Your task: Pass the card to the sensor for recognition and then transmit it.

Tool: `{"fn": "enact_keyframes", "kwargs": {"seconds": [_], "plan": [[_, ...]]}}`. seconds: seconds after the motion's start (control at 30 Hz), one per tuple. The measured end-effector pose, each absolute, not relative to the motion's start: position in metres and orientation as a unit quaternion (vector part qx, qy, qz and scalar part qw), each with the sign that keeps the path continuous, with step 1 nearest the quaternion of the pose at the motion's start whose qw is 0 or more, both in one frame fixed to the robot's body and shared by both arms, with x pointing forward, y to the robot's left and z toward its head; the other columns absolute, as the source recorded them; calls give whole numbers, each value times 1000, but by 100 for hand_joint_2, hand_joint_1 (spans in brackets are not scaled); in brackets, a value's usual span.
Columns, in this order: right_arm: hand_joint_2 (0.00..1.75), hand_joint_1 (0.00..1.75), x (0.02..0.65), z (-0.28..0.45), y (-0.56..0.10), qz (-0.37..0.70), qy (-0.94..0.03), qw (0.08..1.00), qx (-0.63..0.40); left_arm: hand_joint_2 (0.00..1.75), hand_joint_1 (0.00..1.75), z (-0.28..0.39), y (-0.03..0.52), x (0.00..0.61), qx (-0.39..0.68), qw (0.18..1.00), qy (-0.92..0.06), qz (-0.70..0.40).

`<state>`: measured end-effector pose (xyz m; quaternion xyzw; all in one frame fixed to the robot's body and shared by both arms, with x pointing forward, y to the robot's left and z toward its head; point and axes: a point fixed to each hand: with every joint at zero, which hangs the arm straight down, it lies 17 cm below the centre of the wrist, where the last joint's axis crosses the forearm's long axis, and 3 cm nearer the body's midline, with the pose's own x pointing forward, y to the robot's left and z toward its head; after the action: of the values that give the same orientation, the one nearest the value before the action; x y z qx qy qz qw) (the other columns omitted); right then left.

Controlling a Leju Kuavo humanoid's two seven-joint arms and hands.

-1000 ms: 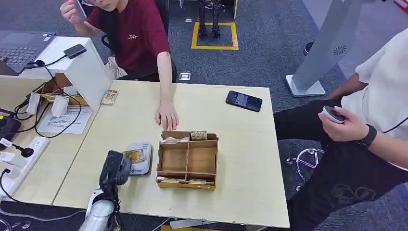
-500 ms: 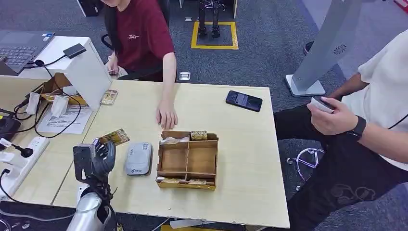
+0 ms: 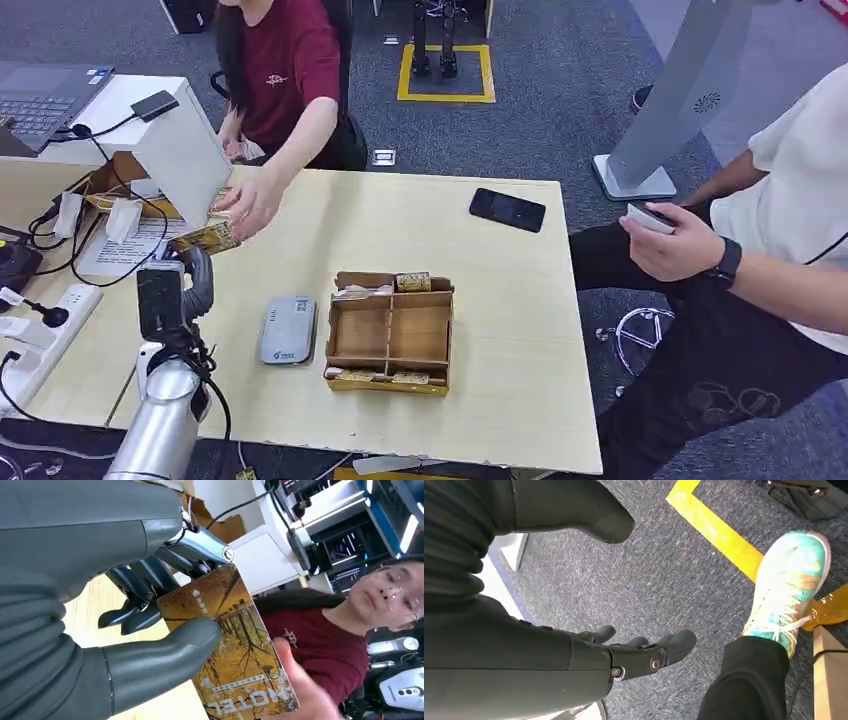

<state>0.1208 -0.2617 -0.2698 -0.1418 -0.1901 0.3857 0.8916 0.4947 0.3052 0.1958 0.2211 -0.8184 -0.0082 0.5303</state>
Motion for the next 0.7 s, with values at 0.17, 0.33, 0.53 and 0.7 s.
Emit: {"fn": "enact_keyframes", "kwargs": {"seconds": [0.17, 0.33, 0.53, 0.7], "plan": [[175, 0, 123, -270, -261, 392, -191, 889, -141, 175, 175, 206, 314, 503, 255, 515, -818, -22], [175, 0, 124, -269, -260, 395, -193, 887, -141, 175, 175, 207, 320, 511, 274, 513, -813, -32], [175, 0, 125, -269, -260, 396, -192, 887, -141, 175, 0, 199, 323, 515, 269, 521, -810, -31], [175, 0, 126, -269, -261, 394, -193, 887, -144, 0, 0, 187, 327, 518, 237, 552, -799, -9]]}}
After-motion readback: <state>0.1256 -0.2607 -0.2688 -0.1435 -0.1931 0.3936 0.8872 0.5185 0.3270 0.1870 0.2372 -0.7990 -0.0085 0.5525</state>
